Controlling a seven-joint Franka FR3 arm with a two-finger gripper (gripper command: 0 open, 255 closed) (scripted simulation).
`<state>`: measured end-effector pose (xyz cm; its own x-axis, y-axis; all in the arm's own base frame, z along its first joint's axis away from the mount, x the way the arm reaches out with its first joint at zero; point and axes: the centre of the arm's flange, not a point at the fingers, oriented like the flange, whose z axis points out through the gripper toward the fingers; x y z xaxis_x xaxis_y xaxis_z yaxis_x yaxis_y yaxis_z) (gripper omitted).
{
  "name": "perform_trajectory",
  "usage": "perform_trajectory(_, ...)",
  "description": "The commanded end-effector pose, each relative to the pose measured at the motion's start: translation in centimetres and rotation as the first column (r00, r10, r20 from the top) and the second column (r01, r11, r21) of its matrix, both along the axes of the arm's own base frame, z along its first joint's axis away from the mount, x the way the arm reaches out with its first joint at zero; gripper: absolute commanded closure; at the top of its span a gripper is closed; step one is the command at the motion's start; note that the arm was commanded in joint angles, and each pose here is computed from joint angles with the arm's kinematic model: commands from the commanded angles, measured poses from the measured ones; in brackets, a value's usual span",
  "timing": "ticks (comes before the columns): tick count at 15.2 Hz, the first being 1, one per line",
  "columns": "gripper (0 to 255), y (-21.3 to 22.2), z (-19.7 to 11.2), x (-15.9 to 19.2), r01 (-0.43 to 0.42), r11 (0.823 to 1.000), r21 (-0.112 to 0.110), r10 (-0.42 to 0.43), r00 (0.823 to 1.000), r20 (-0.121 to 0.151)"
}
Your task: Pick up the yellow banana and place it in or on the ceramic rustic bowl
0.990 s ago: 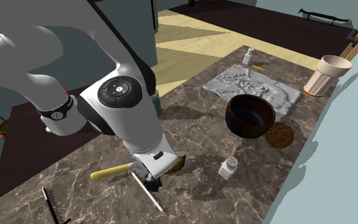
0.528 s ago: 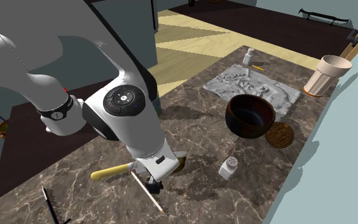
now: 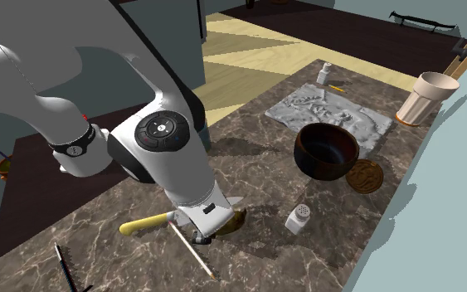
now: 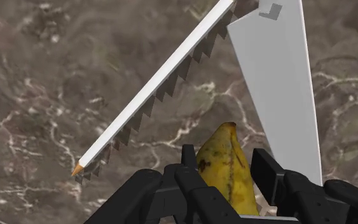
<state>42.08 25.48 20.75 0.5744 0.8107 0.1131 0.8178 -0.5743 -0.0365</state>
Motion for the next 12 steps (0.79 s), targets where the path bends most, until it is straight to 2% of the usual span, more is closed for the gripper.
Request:
perform_trajectory(1,255,0.0,0.0,0.0,0.000,1.000,0.000,0.000,1.000,0.000)
perform_trajectory(5,255,0.0,0.0,0.0,0.000,1.000,0.000,0.000,1.000,0.000)
perform_trajectory(12,255,0.0,3.7,0.0,0.000,1.000,0.000,0.000,1.000,0.000)
